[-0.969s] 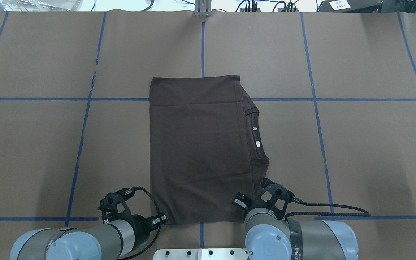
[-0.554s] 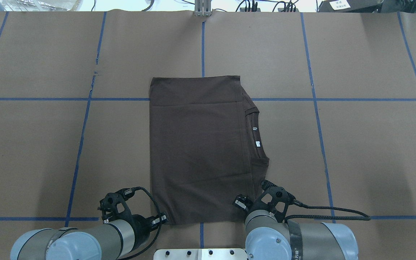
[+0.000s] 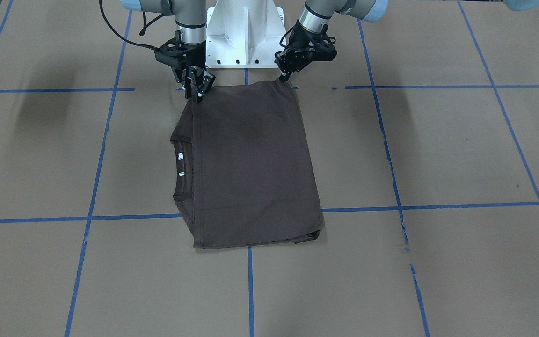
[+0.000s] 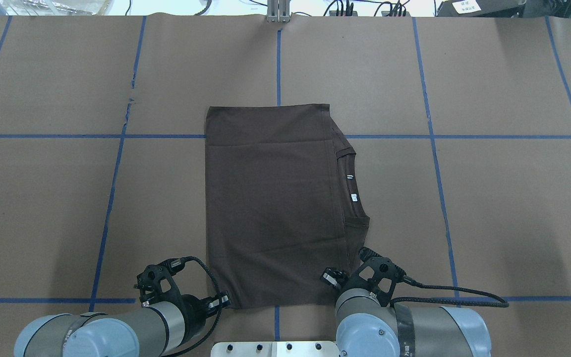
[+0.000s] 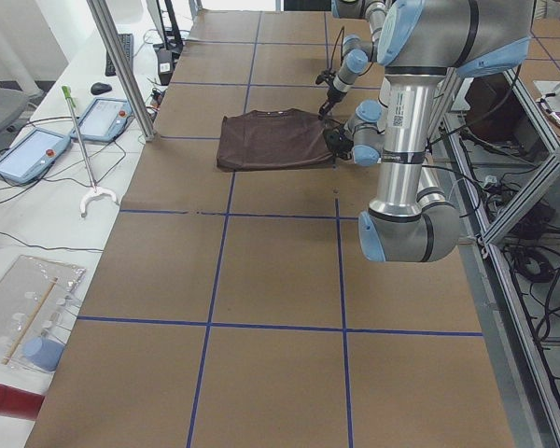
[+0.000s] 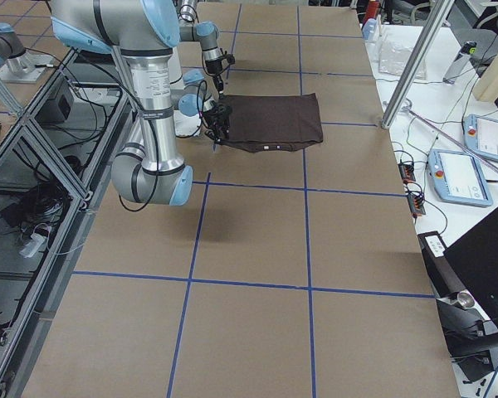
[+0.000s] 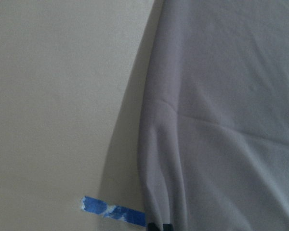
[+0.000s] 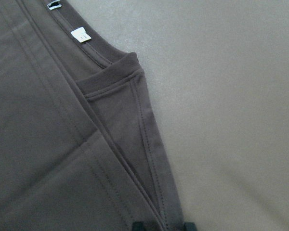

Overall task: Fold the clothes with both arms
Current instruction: 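Grasp the near corners of the folded shirt with both grippers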

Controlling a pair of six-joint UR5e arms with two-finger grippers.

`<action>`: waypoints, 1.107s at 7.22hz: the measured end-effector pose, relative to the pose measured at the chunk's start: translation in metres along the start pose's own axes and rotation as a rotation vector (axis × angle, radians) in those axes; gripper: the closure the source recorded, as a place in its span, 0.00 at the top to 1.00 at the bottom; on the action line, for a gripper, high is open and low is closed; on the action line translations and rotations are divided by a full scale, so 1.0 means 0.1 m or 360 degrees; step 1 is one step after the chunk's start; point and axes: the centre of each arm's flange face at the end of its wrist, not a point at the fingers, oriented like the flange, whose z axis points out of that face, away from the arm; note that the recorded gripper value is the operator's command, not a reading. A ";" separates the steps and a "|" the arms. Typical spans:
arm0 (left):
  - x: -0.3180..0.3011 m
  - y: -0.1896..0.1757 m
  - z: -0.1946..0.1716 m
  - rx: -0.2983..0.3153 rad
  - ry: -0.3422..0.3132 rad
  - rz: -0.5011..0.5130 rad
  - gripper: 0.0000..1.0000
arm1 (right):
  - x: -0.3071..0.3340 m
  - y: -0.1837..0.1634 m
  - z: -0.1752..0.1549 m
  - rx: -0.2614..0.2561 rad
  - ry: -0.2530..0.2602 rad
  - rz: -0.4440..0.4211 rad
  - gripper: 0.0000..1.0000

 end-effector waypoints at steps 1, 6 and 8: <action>0.00 0.00 0.00 0.0000 0.0000 0.0000 0.00 | -0.01 0.00 0.00 0.0006 -0.0006 0.0011 0.00; 0.19 0.00 -0.30 -0.0040 0.0032 0.0022 0.00 | -0.13 -0.16 -0.35 -0.0024 -0.0097 0.0064 0.00; 0.47 0.00 -0.95 -0.0119 0.0017 0.0046 0.00 | -0.10 -0.44 -1.10 -0.0074 -0.0144 0.0082 0.00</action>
